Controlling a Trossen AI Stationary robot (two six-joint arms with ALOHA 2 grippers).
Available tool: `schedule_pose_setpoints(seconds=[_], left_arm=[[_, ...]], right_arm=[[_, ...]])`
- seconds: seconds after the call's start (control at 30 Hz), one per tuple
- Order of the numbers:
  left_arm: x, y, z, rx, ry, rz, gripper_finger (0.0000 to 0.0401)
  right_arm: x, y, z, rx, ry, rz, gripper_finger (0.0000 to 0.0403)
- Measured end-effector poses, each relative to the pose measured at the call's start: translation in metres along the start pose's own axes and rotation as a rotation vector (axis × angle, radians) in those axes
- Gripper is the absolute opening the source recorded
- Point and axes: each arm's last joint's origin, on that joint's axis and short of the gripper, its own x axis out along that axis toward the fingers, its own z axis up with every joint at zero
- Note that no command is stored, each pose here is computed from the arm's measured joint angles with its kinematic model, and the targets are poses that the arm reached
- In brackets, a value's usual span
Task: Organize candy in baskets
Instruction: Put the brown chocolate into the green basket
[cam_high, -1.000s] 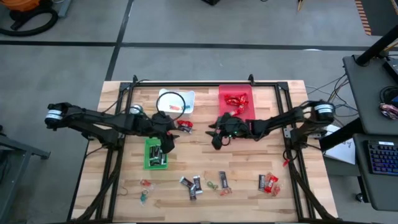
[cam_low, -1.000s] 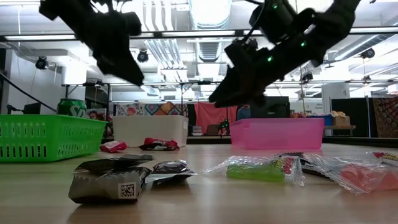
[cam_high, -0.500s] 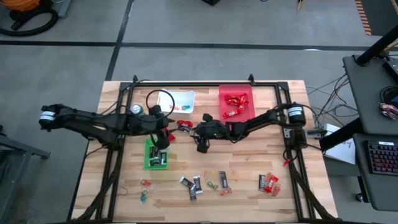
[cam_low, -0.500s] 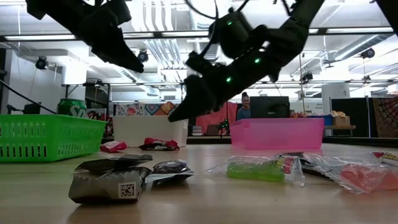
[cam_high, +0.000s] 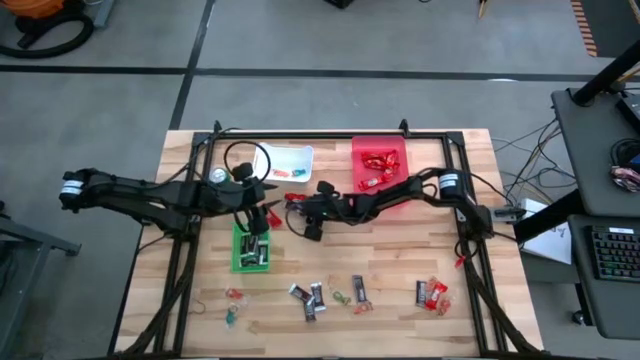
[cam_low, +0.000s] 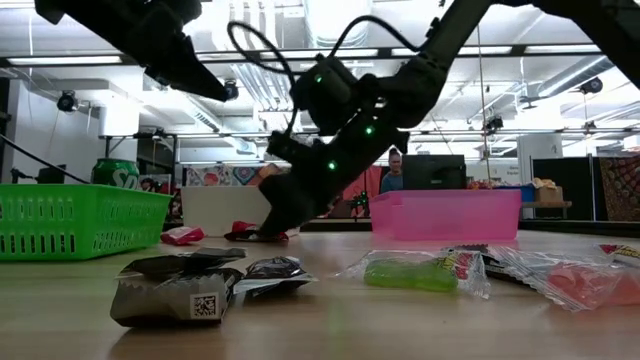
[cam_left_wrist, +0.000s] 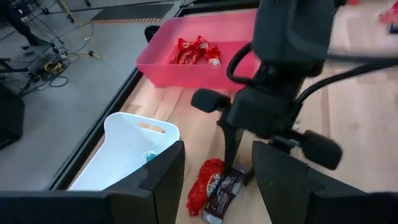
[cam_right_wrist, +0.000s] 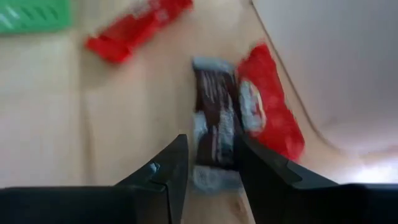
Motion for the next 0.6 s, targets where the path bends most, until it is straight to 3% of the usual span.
schedule_pose_setpoints(seconds=[0.2,0.37,0.6], left_arm=[[0.007,-0.003,-0.01,-0.009,-0.004,-0.002,0.0171],[0.016,-0.009,-0.019,-0.023,-0.093,-0.015,0.0171],[0.02,-0.012,-0.038,-0.067,-0.058,-0.035,0.0171]], right_arm=[[0.005,-0.006,-0.004,0.029,0.05,0.028,0.0095],[0.006,-0.009,-0.008,0.042,0.075,0.077,0.0024],[-0.018,-0.008,0.006,0.068,0.067,0.202,0.0016]])
